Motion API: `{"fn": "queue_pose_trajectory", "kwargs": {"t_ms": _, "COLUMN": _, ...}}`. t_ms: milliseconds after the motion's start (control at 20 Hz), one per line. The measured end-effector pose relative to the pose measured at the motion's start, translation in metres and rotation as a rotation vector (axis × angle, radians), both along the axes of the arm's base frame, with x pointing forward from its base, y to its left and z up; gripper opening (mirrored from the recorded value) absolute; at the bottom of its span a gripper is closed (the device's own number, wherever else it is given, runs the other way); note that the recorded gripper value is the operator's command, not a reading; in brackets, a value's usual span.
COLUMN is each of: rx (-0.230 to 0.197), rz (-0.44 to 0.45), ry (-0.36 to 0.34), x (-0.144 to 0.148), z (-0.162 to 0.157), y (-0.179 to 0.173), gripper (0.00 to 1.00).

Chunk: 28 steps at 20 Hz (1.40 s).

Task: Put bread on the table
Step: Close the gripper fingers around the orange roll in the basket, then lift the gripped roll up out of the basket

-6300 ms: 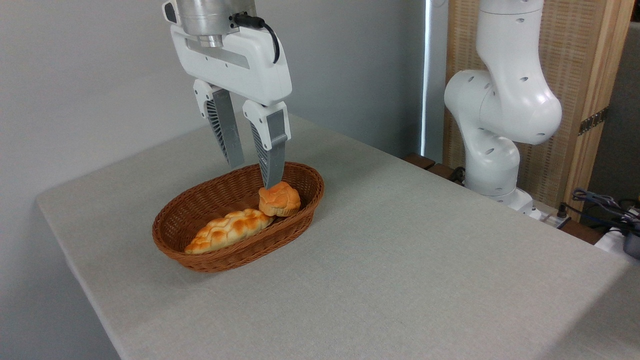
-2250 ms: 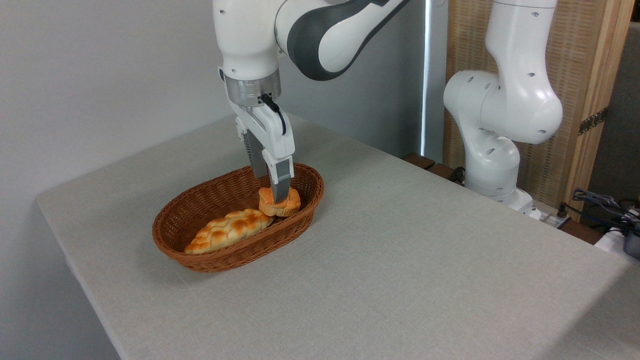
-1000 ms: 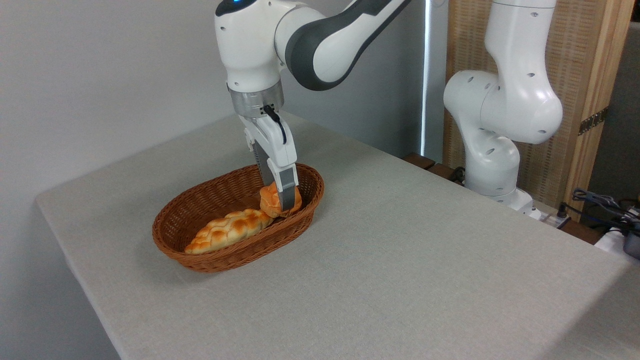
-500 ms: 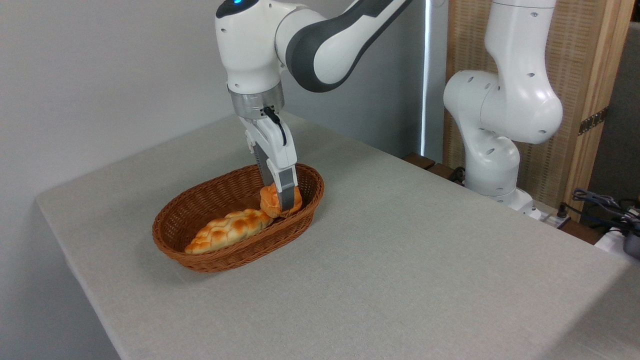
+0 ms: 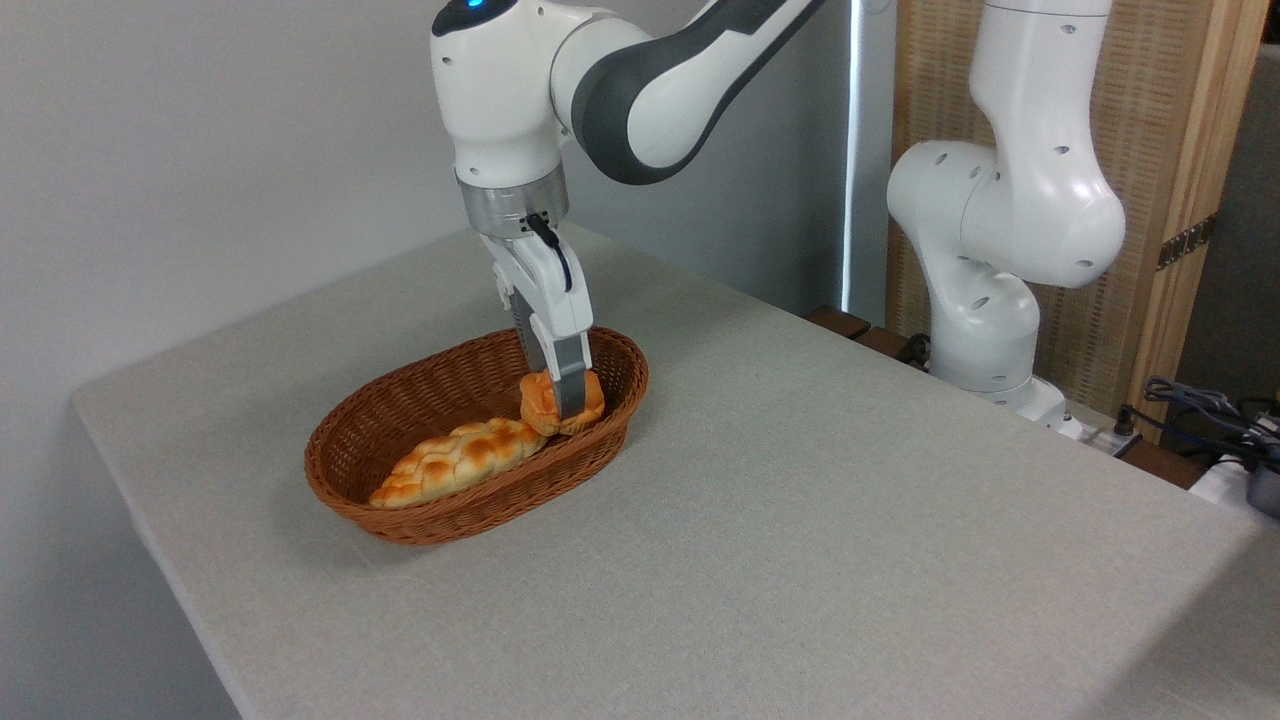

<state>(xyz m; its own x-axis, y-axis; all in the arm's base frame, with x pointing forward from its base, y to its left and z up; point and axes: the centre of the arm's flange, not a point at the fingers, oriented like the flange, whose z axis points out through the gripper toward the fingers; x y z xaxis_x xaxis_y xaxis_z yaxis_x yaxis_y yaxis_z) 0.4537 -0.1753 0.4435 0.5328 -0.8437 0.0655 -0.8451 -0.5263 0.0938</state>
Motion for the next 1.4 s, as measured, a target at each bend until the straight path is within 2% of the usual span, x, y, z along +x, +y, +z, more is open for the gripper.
{"fn": "queue_pose_trajectory", "kwargs": {"t_ms": 500, "rx": 0.0, "rz": -0.003, "ry": 0.0, "x": 0.0, "z": 0.0, "y": 0.0, "gripper": 0.32}}
{"fn": "queue_pose_trajectory", "kwargs": {"t_ms": 750, "rx": -0.002, "rz": -0.006, "ry": -0.002, "x": 0.002, "z": 0.003, "y": 0.003, "gripper": 0.27}}
{"fn": "queue_pose_trajectory", "kwargs": {"t_ms": 1100, "rx": -0.018, "rz": 0.019, "ry": 0.046, "x": 0.026, "z": 0.038, "y": 0.022, "gripper": 0.25}}
{"fn": "queue_pose_trajectory", "kwargs": {"t_ms": 1400, "rx": -0.043, "rz": 0.051, "ry": 0.04, "x": 0.043, "z": 0.055, "y": 0.036, "gripper": 0.25}}
